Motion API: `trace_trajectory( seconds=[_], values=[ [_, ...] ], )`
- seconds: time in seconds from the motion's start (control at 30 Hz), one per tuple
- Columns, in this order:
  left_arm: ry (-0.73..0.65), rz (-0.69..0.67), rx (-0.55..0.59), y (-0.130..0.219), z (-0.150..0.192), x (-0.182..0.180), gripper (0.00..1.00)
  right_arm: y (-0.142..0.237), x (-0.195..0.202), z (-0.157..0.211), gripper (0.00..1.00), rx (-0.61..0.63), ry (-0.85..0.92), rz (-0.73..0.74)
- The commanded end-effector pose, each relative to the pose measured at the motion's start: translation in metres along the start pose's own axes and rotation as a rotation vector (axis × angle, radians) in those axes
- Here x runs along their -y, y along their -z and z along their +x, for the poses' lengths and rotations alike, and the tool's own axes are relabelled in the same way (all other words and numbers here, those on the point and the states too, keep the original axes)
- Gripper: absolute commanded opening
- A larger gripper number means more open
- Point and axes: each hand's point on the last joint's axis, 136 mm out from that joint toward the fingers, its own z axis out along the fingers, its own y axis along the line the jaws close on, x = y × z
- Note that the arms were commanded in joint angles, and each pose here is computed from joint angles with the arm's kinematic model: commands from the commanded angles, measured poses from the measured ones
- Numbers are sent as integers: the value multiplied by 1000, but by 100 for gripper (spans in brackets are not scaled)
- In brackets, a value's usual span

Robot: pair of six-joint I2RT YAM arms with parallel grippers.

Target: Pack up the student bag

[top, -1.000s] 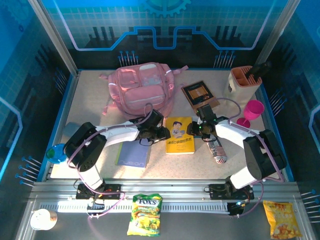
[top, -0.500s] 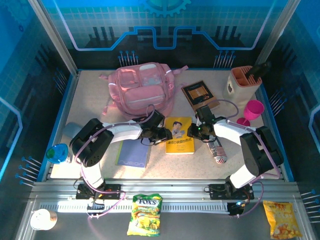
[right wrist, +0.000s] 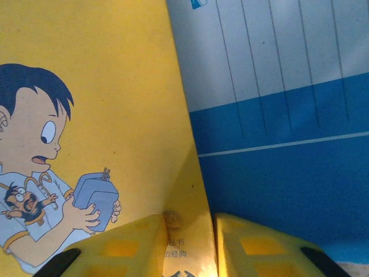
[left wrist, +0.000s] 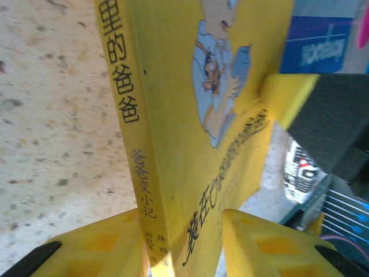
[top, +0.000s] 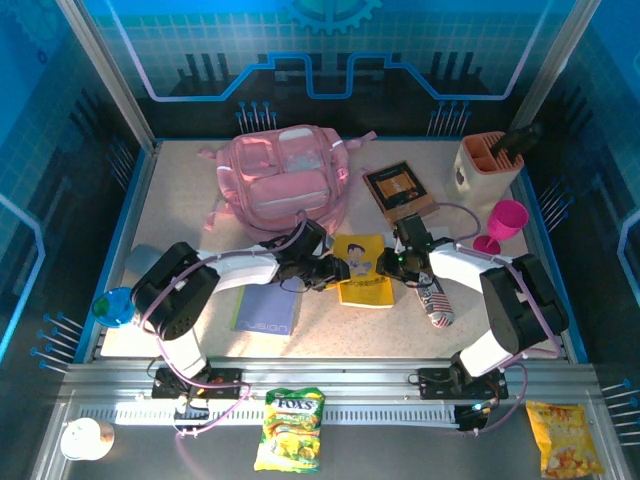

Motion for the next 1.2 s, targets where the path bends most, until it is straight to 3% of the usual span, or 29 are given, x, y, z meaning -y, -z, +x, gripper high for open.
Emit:
trace_trajectory(
  seconds=[0.0,0.3,0.47,0.57,0.7,0.97,1.17],
  values=[
    [-55,161,-33,2,8,39,35,-10,17,33,29,-107,-43,29],
    [0,130,-22,-11,1,29,26,-6,14,37,29,-95,-61,-6],
    [-22,99,45,8,-5,29,8,6,13,27,34,-39,-78,-25],
    [-34,88,97,29,-8,29,0,17,9,20,42,12,-96,-66],
    [-92,85,192,63,-11,38,0,46,-18,5,63,110,-49,-187],
    [-172,189,344,117,-21,78,0,101,-60,-11,79,219,-131,-418],
    [-102,274,510,152,-53,90,0,124,-91,-16,92,216,-260,-628]
  ],
)
